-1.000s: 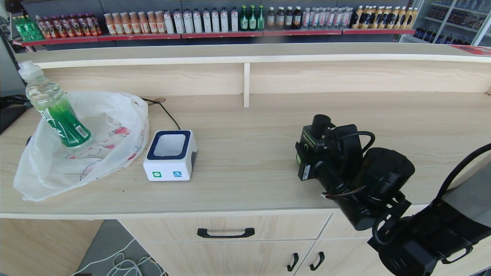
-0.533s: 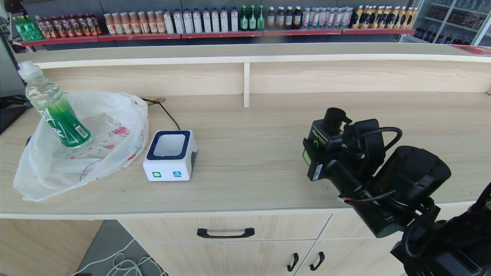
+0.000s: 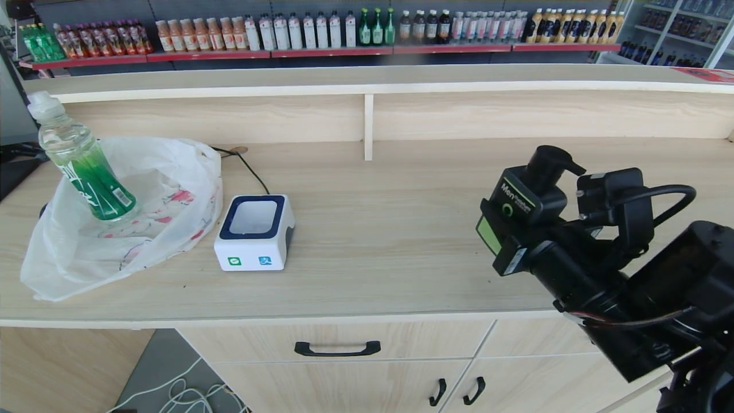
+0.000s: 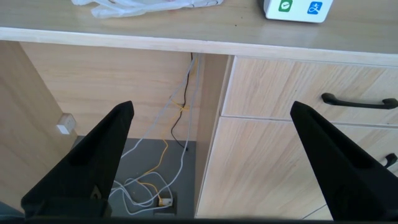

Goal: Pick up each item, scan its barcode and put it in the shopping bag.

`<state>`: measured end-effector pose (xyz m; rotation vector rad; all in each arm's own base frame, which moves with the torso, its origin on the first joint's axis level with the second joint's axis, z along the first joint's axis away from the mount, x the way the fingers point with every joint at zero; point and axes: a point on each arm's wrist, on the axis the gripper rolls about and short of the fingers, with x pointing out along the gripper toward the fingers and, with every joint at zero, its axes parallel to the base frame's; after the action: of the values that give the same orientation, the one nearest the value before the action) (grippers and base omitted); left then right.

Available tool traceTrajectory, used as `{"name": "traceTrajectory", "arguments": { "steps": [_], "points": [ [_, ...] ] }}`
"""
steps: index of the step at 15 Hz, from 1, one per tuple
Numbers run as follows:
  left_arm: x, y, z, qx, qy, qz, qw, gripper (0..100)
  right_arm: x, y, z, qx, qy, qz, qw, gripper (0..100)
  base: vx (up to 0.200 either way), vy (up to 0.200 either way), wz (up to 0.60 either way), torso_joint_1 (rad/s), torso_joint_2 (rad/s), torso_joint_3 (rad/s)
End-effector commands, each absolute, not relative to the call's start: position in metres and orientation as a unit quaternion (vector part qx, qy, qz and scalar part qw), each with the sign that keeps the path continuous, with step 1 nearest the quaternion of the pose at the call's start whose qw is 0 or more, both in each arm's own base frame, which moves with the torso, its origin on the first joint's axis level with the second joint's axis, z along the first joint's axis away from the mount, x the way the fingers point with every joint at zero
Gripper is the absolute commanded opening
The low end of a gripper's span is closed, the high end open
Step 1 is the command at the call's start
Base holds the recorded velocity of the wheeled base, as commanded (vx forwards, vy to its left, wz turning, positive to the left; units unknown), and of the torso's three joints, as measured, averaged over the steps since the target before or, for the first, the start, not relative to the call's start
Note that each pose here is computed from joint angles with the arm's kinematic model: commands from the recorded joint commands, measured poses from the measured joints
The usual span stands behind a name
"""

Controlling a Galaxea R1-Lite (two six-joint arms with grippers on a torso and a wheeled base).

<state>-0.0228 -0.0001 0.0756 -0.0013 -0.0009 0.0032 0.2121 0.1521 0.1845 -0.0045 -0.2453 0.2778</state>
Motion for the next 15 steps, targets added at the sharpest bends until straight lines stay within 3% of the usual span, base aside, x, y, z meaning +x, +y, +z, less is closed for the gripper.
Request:
{"name": "traceTrajectory", "arguments": {
  "steps": [1, 10, 13, 15],
  "points": [
    [-0.023, 0.0, 0.076, -0.001, -0.001, 0.002, 1.0, 100, 0.196, 0.141, 0.196, 0.008, -0.14, 0.137, 0.981, 0, 0.0, 0.0, 0.0, 0.0, 0.0, 0.0],
    [-0.023, 0.0, 0.076, -0.001, -0.001, 0.002, 1.0, 100, 0.188, 0.137, 0.202, -0.053, -0.172, 0.168, 0.969, 0, 0.0, 0.0, 0.0, 0.0, 0.0, 0.0],
    [-0.023, 0.0, 0.076, -0.001, -0.001, 0.002, 1.0, 100, 0.16, 0.145, 0.18, -0.121, -0.158, 0.249, 0.948, 0, 0.0, 0.0, 0.0, 0.0, 0.0, 0.0],
    [-0.023, 0.0, 0.076, -0.001, -0.001, 0.002, 1.0, 100, 0.149, 0.145, 0.168, -0.176, -0.155, 0.263, 0.936, 0, 0.0, 0.0, 0.0, 0.0, 0.0, 0.0]
  ]
}}
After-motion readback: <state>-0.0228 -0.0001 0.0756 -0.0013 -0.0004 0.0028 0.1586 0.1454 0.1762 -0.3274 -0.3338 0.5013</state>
